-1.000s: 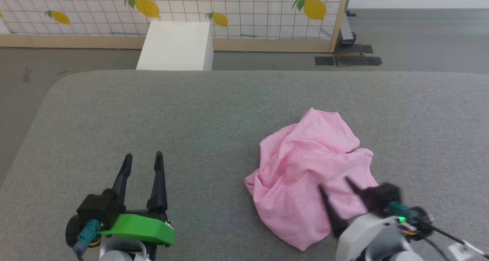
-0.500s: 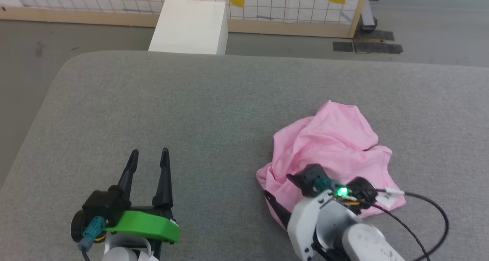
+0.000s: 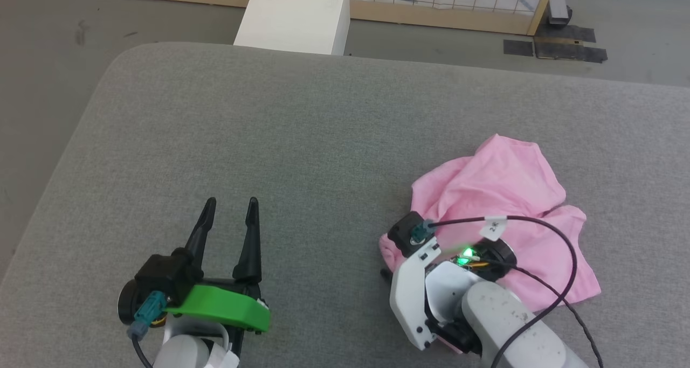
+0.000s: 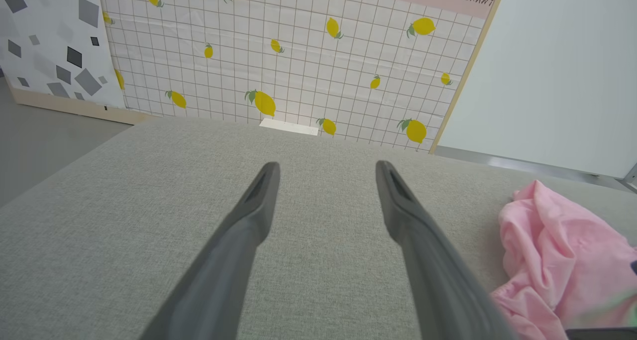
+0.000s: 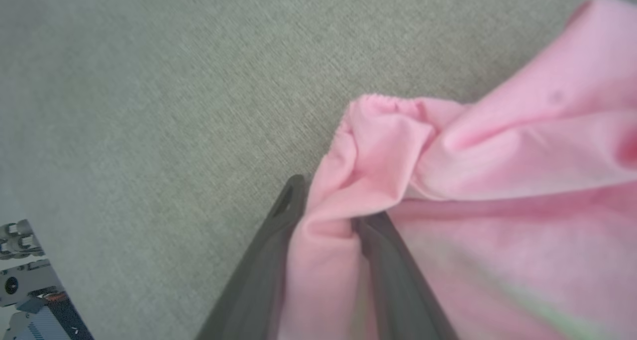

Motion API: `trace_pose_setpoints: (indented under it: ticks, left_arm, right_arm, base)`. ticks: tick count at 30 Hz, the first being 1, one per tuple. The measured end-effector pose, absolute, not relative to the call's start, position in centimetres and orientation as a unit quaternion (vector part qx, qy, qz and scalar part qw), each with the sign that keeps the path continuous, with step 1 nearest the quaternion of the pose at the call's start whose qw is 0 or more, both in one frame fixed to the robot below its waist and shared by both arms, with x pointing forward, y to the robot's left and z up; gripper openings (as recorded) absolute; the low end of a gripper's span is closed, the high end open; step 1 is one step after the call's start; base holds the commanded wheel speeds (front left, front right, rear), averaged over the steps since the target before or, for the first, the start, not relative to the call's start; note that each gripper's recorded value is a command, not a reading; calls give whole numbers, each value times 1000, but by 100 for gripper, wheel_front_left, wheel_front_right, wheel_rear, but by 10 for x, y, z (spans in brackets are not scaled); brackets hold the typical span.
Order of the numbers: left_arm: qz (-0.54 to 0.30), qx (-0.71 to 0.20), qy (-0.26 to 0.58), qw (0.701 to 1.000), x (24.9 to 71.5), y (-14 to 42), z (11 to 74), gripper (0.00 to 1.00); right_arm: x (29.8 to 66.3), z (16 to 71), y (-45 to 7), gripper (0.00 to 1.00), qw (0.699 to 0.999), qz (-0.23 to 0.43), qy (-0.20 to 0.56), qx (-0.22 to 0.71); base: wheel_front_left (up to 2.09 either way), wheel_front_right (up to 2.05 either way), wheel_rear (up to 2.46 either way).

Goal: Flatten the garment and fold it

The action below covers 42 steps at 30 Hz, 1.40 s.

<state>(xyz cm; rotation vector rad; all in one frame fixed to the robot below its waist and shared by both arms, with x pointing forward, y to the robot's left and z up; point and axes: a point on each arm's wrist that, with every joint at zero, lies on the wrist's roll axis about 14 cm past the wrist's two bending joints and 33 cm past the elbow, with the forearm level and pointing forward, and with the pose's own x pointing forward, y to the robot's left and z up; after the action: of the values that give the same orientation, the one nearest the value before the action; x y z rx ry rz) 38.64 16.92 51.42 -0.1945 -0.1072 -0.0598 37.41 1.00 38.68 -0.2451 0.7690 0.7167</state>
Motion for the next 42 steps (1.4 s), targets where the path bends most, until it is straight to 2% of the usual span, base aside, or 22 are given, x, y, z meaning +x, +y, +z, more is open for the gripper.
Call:
trace_pose_setpoints:
  ticks: [6,12,13,14,21,25,27,31,35,42]
  left_arm:
    - [-30,-98,-51,993,387,168,513,100]
    - [-41,-100,-62,992,387,161,520,100]
    - [-43,-100,-63,992,387,160,521,100]
    - [-46,-100,-64,992,387,158,522,100]
    - [-61,-102,-69,990,385,149,527,100]
    - [-64,-103,-70,990,383,147,527,100]
    - [-64,-103,-70,990,381,147,528,100]
    - [-66,-103,-69,990,379,146,527,100]
    - [-70,-104,-70,990,380,143,528,100]
    - [-75,-105,-59,990,386,139,520,100]
  right_arm:
    - [402,446,36,0,896,364,252,-27]
    - [430,520,30,0,930,349,111,24]
    - [431,522,28,39,932,346,106,28]
    - [430,519,26,100,933,342,112,29]
    - [400,475,21,100,921,339,188,37]
    - [390,468,12,100,924,324,195,62]
    - [393,472,-2,100,934,303,178,71]
    - [404,471,-63,100,962,215,155,64]
    - [402,456,-116,100,973,140,181,35]
    - [396,434,-121,100,962,129,242,11]
  base:
    - [0,0,0]
    - [0,0,0]
    - [0,0,0]
    - [0,0,0]
    - [0,0,0]
    - [0,0,0]
    - [0,0,0]
    - [0,0,0]
    - [0,0,0]
    - [0,0,0]
